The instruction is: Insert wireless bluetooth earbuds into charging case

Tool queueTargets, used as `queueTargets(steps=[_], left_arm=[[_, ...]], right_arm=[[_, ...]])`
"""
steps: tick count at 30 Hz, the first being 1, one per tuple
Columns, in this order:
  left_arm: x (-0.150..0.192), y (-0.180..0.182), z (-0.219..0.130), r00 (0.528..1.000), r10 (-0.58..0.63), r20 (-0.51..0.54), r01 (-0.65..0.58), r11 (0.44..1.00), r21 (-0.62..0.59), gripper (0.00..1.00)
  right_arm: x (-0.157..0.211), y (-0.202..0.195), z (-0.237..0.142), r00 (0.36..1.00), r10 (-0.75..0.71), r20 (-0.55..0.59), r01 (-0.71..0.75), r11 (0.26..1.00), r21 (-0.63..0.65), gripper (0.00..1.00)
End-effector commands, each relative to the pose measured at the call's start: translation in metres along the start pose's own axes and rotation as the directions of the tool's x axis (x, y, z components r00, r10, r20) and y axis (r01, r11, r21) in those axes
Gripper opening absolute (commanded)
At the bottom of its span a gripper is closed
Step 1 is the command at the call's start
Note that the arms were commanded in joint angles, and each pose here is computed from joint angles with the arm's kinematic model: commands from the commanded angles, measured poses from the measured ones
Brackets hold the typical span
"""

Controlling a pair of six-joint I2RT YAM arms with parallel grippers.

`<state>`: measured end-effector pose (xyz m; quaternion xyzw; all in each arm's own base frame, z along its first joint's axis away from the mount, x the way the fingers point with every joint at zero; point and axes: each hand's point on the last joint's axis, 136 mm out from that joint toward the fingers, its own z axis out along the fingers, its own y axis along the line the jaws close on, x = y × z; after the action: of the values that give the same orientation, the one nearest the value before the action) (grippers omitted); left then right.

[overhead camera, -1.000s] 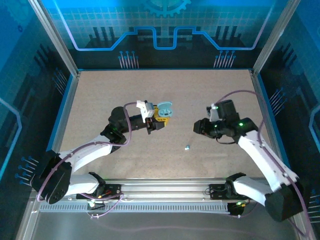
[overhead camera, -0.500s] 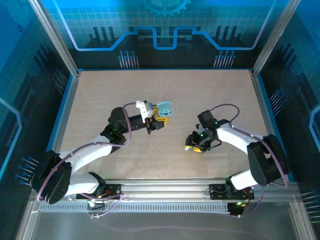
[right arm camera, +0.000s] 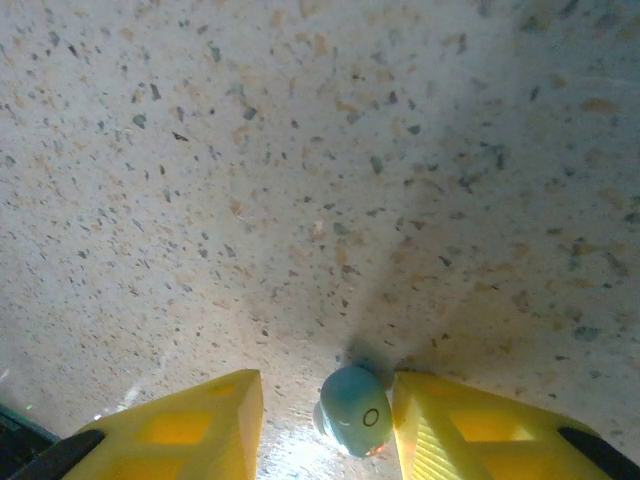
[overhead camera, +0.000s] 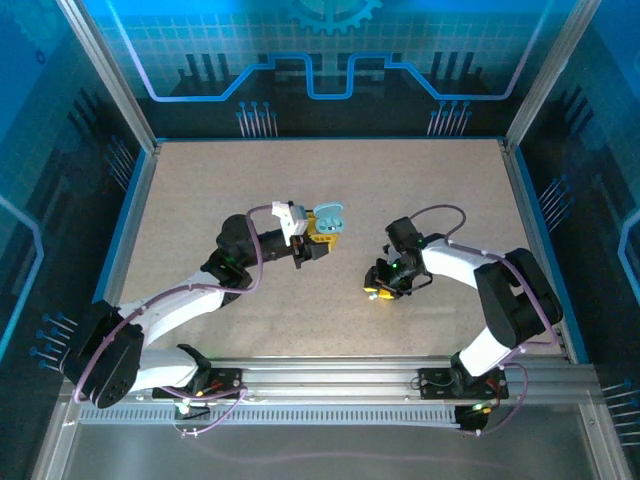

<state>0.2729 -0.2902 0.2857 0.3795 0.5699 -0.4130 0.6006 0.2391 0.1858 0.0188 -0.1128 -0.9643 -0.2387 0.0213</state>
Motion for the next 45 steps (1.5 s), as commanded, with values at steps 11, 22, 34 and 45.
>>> queueTargets(steps=[11,22,34,45], left_arm=[[-0.013,-0.004,-0.001,0.999,0.041,0.032,-0.042,0.999,0.006,0.35],[-0.012,-0.003,-0.002,0.999,0.044,0.031,-0.044,0.999,0.002,0.35],[-0.013,0.001,-0.009,0.997,0.065,0.041,-0.063,0.997,-0.047,0.35],[-0.016,0.007,-0.017,0.995,0.087,0.05,-0.082,0.992,-0.094,0.34]], right_arm=[[-0.002,0.026,0.007,0.997,-0.077,-0.024,0.077,0.996,-0.036,0.37],[-0.001,0.044,0.008,0.991,-0.132,-0.036,0.13,0.99,-0.046,0.37],[-0.002,0.032,-0.001,0.974,-0.225,-0.037,0.227,0.948,0.222,0.37],[0.005,0.033,0.012,0.96,-0.262,-0.102,0.281,0.9,0.334,0.32]])
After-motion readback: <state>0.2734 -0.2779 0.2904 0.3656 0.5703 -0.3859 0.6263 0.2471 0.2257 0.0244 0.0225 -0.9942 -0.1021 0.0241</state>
